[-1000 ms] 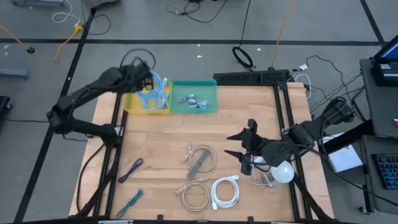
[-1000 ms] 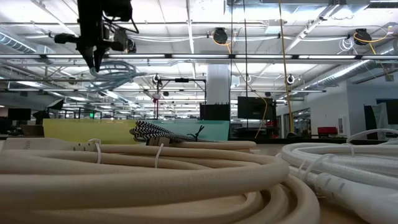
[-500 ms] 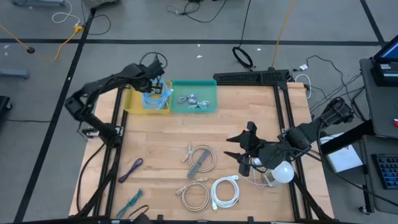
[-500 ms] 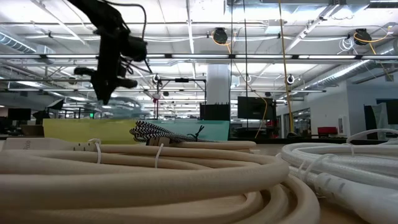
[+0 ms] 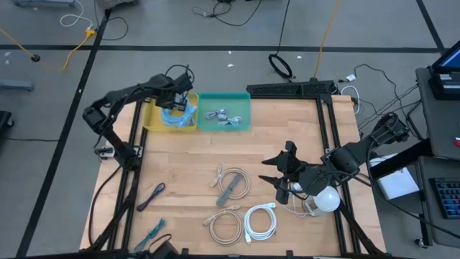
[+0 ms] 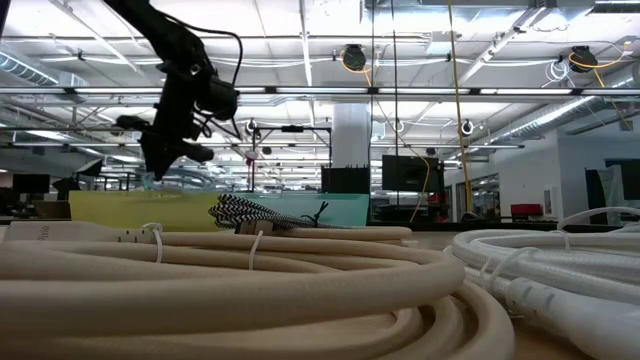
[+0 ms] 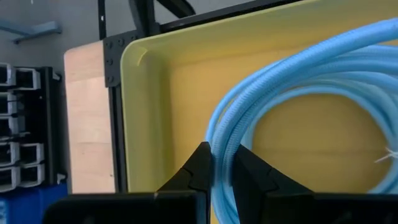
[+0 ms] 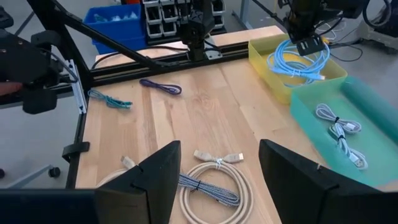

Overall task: Pick & Place USB Port
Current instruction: Put the blue HDMI cable into the yellow bin

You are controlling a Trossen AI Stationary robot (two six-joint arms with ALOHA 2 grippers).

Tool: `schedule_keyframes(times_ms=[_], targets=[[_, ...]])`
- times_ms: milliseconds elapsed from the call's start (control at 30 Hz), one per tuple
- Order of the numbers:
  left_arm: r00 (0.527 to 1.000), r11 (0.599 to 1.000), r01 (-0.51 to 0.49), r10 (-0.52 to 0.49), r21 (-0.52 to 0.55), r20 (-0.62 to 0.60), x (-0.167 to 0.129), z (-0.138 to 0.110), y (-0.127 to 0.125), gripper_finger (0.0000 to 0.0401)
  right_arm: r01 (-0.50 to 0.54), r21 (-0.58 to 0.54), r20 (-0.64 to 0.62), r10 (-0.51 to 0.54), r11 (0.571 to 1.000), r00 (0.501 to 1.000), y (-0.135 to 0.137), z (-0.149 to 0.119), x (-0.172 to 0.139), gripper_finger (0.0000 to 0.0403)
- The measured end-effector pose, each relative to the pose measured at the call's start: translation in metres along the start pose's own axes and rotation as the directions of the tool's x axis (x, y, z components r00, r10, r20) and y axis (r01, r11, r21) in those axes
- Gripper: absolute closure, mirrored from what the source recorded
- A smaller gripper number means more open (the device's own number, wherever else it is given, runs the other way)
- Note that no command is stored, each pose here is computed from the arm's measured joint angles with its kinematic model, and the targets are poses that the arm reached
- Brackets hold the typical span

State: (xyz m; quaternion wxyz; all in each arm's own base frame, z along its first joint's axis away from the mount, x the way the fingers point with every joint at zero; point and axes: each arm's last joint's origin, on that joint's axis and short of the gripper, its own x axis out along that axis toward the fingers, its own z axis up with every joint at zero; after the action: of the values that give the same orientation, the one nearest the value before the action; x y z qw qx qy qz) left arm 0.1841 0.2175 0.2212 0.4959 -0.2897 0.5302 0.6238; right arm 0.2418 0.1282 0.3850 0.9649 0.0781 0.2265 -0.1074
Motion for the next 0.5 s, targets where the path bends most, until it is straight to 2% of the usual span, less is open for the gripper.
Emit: schedule_keyframes(times_ms=[300, 500], targets=[[1.0, 1.0, 0.005, -0.005, 0.005, -0.029, 0.0042, 0.0035, 0.0067, 0.0364, -0.002, -0.011, -0.001, 0.002, 1.0, 1.0, 0.0, 0.0001, -0.0002, 0.0193], [0.999, 1.0, 0.007, -0.006, 0.011, -0.048, 0.0041, 0.0021, 0.0074, 0.0292, -0.003, -0.017, -0.001, 0.003, 1.0, 1.0, 0.0, 0.0001, -0.0002, 0.0193]])
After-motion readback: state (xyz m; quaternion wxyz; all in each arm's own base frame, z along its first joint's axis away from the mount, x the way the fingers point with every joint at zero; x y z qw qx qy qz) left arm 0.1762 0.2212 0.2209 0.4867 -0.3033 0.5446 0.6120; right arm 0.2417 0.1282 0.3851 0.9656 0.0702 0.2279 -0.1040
